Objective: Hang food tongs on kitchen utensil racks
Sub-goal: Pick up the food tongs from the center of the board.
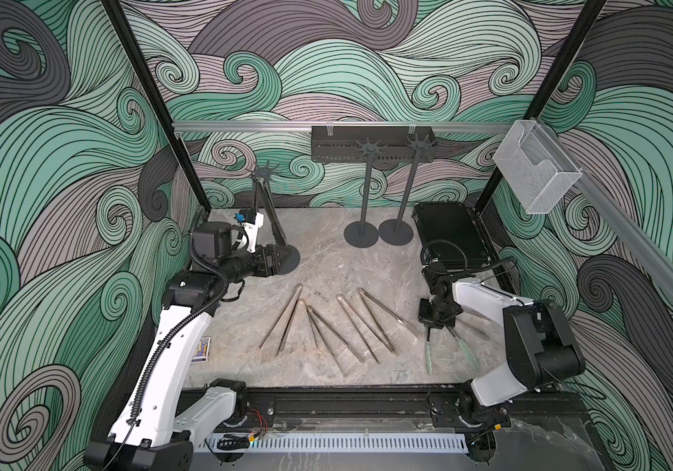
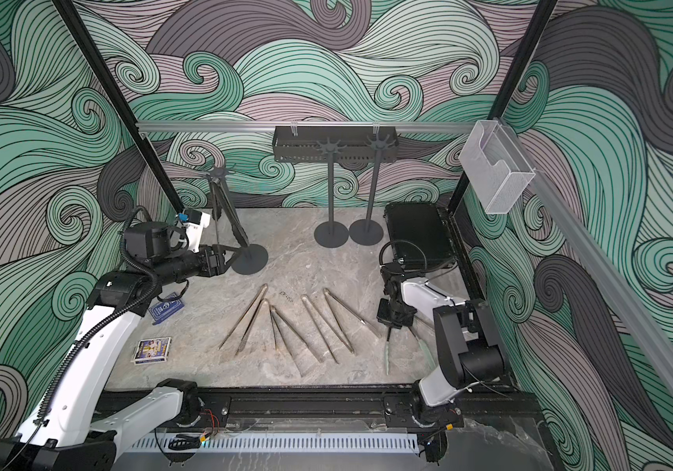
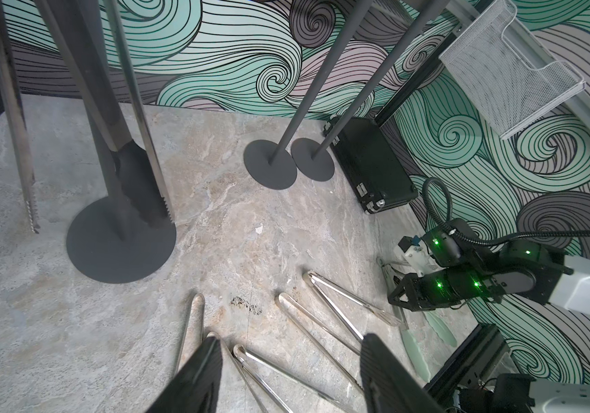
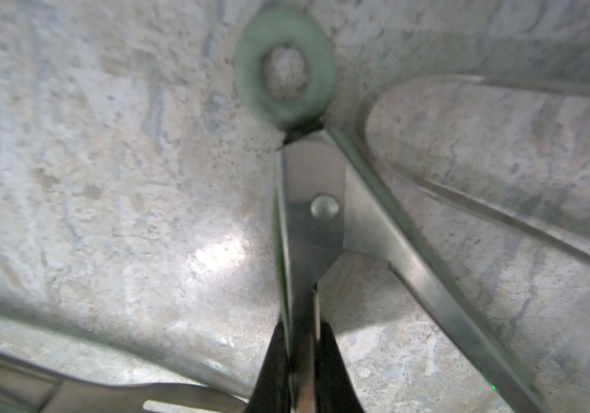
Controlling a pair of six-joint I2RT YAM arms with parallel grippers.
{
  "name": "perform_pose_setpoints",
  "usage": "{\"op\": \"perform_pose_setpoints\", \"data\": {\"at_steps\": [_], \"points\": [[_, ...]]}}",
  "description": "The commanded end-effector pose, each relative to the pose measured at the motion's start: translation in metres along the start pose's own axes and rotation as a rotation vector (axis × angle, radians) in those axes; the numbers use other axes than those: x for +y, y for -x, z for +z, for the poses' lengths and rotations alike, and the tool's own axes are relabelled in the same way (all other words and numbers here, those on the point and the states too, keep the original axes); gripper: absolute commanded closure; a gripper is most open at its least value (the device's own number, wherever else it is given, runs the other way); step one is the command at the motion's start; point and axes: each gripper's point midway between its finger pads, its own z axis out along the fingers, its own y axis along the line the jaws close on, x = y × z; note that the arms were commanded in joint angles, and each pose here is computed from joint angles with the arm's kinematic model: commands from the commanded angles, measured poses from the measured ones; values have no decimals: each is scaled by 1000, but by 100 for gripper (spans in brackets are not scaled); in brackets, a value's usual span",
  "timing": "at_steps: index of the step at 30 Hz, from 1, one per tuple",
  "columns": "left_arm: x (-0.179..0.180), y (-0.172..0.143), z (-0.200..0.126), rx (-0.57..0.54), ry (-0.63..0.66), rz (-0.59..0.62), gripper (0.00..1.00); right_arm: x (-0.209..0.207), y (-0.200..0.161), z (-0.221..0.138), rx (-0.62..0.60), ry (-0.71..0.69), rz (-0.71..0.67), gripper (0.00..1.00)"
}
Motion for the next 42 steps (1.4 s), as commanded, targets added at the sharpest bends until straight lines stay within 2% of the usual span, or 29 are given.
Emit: {"op": "perform_pose_setpoints", "data": {"at_steps": [1, 4, 7, 12, 17, 21, 26, 29, 34, 42], "points": [[-11, 11, -12, -30, -21, 41, 38, 17, 14, -16, -36, 40, -77, 100], [-23, 12, -15, -35, -78, 73, 38, 26, 24, -52, -110, 75, -157, 100], [-47, 15, -22, -50, -209, 114, 38, 52, 31, -109, -231, 219, -284, 100], [-87, 25, -37, -115, -435, 181, 41, 124, 5, -236, -406, 718, -559, 100], [-118, 31, -50, -153, -605, 279, 42, 173, -36, -354, -488, 1245, -757, 100], [-138, 29, -50, -156, -677, 372, 43, 194, -67, -419, -514, 1470, -904, 100], [-166, 20, -33, -124, -748, 463, 45, 214, -101, -468, -496, 1633, -1050, 100], [-179, 17, -23, -134, -742, 517, 45, 219, -110, -486, -492, 1677, -1089, 100], [-190, 18, -13, -158, -732, 557, 45, 223, -117, -497, -469, 1708, -1109, 100], [-217, 24, -14, -204, -799, 599, 45, 234, -124, -498, -397, 1743, -1114, 100]]}}
